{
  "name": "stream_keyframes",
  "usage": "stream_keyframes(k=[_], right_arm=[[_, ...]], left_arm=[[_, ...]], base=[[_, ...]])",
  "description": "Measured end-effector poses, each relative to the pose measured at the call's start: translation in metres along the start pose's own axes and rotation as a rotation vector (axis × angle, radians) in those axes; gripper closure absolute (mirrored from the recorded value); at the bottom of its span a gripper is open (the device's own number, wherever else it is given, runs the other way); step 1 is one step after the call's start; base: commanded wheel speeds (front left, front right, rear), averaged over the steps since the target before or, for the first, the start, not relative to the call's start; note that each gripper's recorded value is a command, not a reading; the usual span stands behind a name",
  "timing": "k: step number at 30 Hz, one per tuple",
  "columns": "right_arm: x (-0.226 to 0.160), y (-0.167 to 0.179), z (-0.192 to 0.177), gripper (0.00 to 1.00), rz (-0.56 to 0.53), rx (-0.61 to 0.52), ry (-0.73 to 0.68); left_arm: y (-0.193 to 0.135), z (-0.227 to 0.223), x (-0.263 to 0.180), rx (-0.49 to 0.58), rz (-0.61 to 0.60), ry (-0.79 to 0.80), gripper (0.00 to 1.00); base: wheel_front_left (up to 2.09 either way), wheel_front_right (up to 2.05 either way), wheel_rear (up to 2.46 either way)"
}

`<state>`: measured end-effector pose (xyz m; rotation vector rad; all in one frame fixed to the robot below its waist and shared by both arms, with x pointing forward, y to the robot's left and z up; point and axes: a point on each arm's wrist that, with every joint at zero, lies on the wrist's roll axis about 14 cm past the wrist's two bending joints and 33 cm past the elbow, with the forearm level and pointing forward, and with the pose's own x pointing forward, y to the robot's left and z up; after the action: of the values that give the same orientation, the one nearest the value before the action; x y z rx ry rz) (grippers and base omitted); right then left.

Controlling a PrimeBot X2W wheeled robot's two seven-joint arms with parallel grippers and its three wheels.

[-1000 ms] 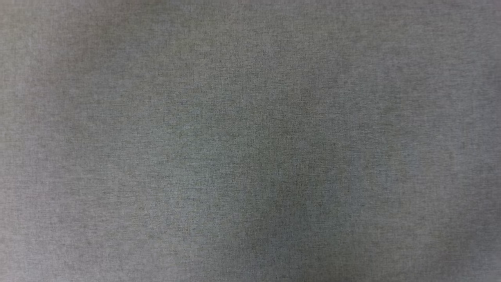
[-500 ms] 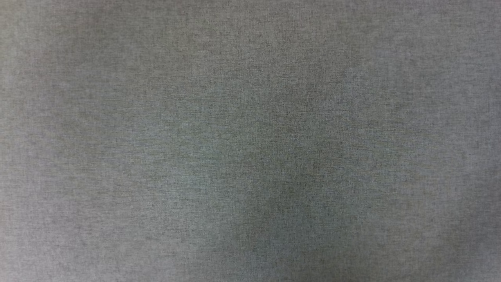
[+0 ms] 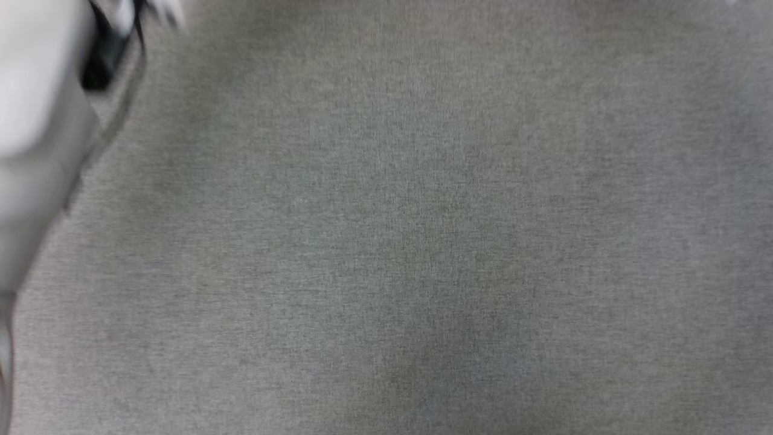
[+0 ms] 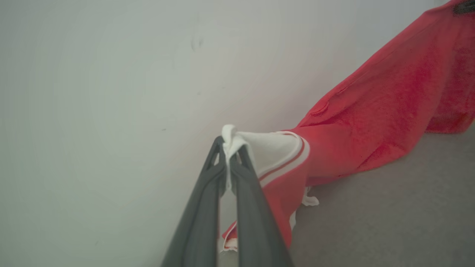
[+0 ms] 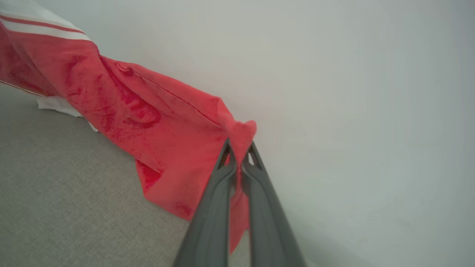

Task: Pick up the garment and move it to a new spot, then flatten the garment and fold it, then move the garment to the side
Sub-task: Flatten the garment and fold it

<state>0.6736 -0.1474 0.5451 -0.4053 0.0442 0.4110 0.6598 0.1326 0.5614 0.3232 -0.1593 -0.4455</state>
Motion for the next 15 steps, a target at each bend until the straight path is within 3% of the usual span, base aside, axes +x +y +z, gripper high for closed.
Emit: stream_keyframes(k=[15], right_arm=[[-0.141, 0.059, -0.078, 1.00, 0.121, 0.126, 0.232]], left_arm=[[-0.077, -0.046, -0.161, -0.164, -0.067, 0.218, 1.00]], base=[[0.00, 0.00, 0.00]])
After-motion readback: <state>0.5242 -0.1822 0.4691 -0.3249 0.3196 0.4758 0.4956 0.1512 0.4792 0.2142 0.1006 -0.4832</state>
